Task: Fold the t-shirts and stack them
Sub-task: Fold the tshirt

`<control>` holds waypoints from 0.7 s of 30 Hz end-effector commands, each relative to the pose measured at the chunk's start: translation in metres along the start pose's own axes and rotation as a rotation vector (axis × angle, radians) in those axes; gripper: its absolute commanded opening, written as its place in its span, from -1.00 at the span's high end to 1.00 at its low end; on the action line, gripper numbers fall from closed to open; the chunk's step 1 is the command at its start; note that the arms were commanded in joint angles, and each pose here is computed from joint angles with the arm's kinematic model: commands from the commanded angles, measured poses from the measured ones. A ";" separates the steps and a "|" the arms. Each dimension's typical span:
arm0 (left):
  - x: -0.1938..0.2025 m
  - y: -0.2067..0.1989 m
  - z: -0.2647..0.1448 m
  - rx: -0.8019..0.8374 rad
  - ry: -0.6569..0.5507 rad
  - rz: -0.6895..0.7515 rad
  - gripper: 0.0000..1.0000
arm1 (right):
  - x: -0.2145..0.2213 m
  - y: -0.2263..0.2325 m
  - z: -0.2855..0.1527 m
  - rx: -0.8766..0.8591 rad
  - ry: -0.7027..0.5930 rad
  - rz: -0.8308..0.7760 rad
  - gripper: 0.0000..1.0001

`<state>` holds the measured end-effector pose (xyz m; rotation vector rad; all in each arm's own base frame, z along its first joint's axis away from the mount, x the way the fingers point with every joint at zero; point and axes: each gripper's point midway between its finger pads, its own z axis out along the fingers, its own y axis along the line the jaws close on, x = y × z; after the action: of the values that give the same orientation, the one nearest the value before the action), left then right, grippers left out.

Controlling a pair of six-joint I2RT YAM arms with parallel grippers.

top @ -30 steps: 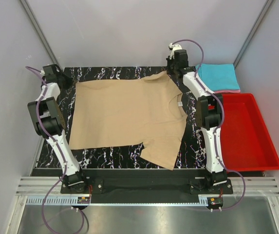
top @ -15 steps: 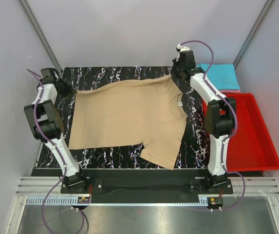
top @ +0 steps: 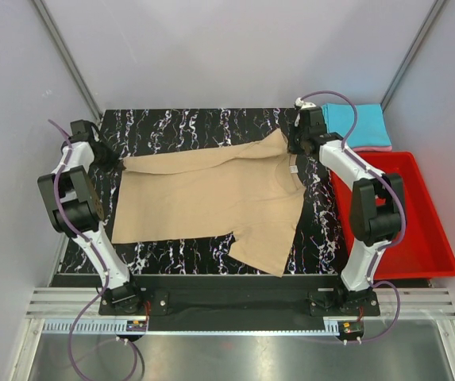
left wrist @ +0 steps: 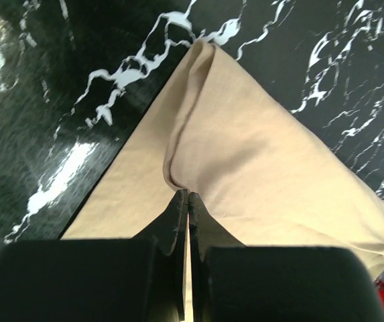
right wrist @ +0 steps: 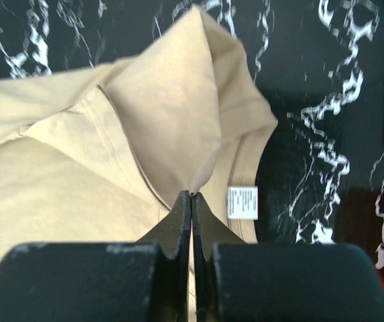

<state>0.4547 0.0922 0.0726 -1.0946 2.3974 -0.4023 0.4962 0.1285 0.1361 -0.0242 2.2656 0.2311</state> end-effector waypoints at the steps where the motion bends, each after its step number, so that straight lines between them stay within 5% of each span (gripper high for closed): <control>1: -0.006 0.005 -0.016 -0.029 -0.056 0.033 1.00 | -0.013 0.001 -0.008 -0.013 -0.064 0.008 1.00; 21: -0.017 0.019 -0.011 -0.134 -0.091 0.089 1.00 | 0.019 -0.009 -0.016 0.006 -0.027 0.030 1.00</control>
<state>0.4330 0.1088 0.0617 -1.0876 2.4691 -0.1981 0.4661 0.1144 0.0907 -0.0028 2.3464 0.1863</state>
